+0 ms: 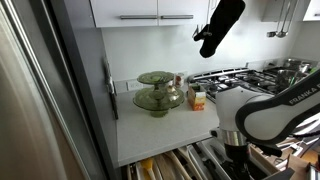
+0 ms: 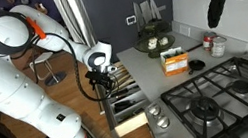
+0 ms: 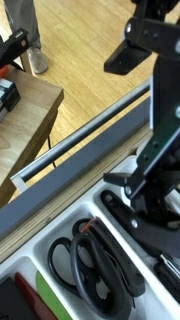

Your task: Open the top drawer to the left, remove it cooking stick and put it on the cupboard

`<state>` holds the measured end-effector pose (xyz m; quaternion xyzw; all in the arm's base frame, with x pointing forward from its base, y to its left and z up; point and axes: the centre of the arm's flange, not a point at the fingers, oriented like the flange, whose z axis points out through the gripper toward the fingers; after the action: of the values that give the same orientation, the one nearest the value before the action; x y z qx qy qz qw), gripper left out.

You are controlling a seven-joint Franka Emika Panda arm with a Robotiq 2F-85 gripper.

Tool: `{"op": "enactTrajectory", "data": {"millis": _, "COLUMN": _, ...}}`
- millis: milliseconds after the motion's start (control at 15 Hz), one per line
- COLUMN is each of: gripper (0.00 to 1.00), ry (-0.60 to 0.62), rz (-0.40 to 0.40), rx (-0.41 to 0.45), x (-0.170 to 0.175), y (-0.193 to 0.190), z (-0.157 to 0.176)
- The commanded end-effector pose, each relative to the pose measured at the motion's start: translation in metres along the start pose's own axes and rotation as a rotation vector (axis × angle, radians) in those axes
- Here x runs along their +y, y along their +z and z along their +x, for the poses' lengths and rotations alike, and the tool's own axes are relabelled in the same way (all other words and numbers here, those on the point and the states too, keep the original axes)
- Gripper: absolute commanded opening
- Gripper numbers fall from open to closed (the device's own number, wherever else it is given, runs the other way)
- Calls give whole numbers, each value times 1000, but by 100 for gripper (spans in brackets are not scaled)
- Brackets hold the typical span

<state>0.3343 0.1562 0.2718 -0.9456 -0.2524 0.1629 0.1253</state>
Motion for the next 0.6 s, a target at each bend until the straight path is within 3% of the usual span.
{"op": "enactTrajectory", "data": {"millis": 0, "gripper": 100, "ry": 6, "rz": 3, "rx": 2, "x": 4, "y": -1, "z": 0}}
{"op": "enactTrajectory", "data": {"millis": 400, "gripper": 100, "ry": 14, "rz": 7, "rx": 4, "x": 8, "y": -1, "z": -1}}
{"op": "enactTrajectory", "data": {"millis": 533, "gripper": 100, "ry": -10, "rz": 25, "rx": 61, "x": -5, "y": 2, "z": 12}}
